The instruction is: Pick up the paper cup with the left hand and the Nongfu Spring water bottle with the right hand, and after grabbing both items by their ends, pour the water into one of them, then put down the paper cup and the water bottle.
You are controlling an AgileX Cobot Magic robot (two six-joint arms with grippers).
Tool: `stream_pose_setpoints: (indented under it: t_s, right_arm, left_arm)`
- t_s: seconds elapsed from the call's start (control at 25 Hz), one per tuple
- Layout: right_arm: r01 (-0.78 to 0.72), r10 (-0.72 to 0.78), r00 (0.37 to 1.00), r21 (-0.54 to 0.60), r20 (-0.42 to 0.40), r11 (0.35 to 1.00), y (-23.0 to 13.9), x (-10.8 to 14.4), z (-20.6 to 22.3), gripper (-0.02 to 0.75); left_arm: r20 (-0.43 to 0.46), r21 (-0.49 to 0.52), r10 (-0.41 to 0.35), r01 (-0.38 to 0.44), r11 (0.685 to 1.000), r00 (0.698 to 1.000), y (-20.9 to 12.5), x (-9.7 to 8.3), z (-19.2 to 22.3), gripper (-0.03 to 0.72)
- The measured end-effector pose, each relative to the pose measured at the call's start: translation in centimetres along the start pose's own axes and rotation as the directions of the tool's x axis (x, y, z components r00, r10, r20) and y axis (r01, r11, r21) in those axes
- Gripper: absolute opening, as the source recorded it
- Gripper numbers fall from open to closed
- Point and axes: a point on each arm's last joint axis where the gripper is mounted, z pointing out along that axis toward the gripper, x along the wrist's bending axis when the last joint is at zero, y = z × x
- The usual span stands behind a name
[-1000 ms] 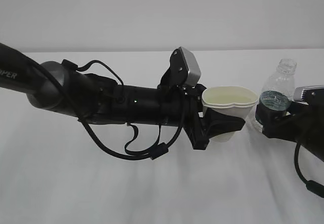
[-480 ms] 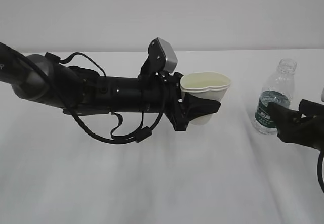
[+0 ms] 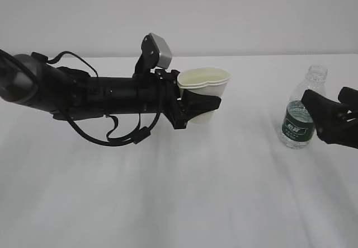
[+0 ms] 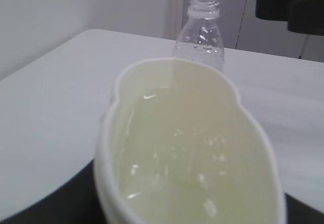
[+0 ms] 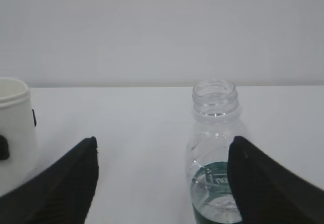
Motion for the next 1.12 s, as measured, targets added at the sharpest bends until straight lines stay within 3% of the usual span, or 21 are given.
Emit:
stream_pose_setpoints:
  t_s: [0.48, 1.12]
  right_arm:
    - [0.010, -0.010, 0.999, 0.006, -0.032, 1.000, -0.1, 0.3, 0.0, 0.596]
    - [0.031, -0.030, 0.999, 0.066, -0.030, 0.997, -0.6, 0.3, 0.0, 0.594]
  left_arm:
    - [-0.098, -0.054, -0.077, 0.073, 0.996, 0.992, -1.4, 2.4, -3.5, 0.378]
    - [-0.238, -0.112, -0.117, 0.092, 0.989, 0.964, -3.5, 5.1, -8.9, 0.377]
